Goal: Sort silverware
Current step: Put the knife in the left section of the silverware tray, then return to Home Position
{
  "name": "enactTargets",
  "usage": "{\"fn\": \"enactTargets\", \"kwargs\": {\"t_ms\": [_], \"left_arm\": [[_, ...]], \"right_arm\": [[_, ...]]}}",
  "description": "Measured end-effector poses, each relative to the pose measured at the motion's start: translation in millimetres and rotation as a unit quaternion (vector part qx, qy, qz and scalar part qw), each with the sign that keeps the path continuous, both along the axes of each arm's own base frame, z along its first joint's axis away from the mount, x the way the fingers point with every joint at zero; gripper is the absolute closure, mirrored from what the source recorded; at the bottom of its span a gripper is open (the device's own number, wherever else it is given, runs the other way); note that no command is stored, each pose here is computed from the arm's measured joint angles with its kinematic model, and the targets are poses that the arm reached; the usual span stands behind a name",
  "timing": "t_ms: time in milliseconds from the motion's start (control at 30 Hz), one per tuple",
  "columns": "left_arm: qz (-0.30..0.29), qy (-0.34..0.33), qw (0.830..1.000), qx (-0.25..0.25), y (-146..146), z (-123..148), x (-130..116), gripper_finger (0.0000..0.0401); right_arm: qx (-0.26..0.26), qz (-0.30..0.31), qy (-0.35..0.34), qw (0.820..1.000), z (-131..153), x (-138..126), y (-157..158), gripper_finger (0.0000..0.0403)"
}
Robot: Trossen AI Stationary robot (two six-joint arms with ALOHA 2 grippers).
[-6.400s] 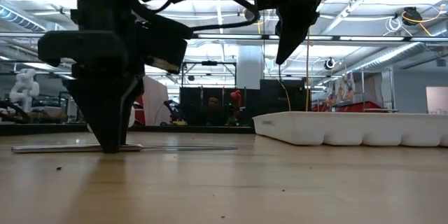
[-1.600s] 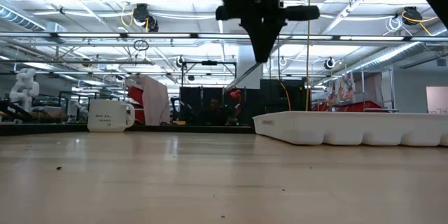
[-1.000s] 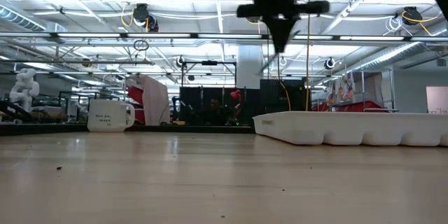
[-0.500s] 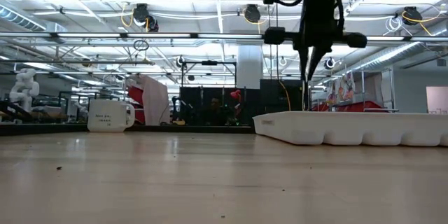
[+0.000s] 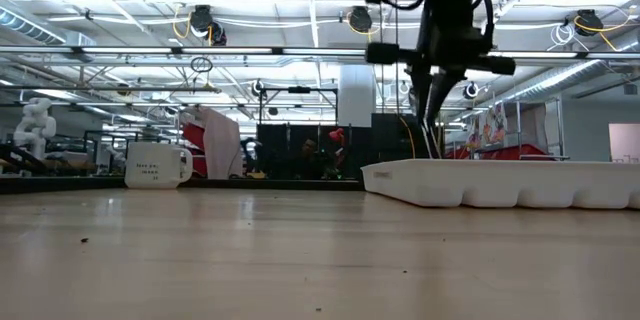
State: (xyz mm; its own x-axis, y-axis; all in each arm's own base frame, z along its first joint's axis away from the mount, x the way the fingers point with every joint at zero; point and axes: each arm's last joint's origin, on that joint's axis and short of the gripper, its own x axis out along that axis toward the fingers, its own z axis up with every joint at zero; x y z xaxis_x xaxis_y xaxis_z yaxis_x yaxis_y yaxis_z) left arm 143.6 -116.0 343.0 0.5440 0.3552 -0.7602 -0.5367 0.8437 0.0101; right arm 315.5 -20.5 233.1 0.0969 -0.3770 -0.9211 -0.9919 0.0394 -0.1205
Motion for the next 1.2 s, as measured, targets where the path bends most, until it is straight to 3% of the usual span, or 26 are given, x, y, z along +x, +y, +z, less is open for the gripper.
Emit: {"fn": "enactTargets", "kwargs": {"t_ms": [100,500,633,900,1067,1200], "left_arm": [[0.001,-0.002,1.000,0.005,0.4,0.1,0.0,0.0358],[0.001,0.000,1.000,0.007,0.8,0.0,-0.5,0.0358],[0.001,0.000,1.000,0.007,0.8,0.0,-0.5,0.0358],[0.006,-0.010,1.000,0.019,2.1,0.6,0.1,0.0358],[0.018,-0.056,0.997,0.059,4.2,3.2,2.7,0.0358],[0.039,-0.136,0.982,0.127,6.5,9.0,5.5,0.0358]], "right_arm": [[0.023,0.002,0.020,1.000,-12.5,4.7,1.1,0.0402],[0.024,0.007,0.037,0.999,-49.2,25.3,-2.6,0.0403],[0.025,-0.034,0.004,0.999,-52.2,30.6,-6.8,0.0396],[0.033,-0.153,-0.044,0.987,-51.5,30.5,-9.9,0.0339],[0.053,-0.231,-0.120,0.964,-17.2,23.3,0.8,0.0337],[0.122,-0.303,-0.198,0.924,39.4,-2.9,11.6,0.0352]]}}
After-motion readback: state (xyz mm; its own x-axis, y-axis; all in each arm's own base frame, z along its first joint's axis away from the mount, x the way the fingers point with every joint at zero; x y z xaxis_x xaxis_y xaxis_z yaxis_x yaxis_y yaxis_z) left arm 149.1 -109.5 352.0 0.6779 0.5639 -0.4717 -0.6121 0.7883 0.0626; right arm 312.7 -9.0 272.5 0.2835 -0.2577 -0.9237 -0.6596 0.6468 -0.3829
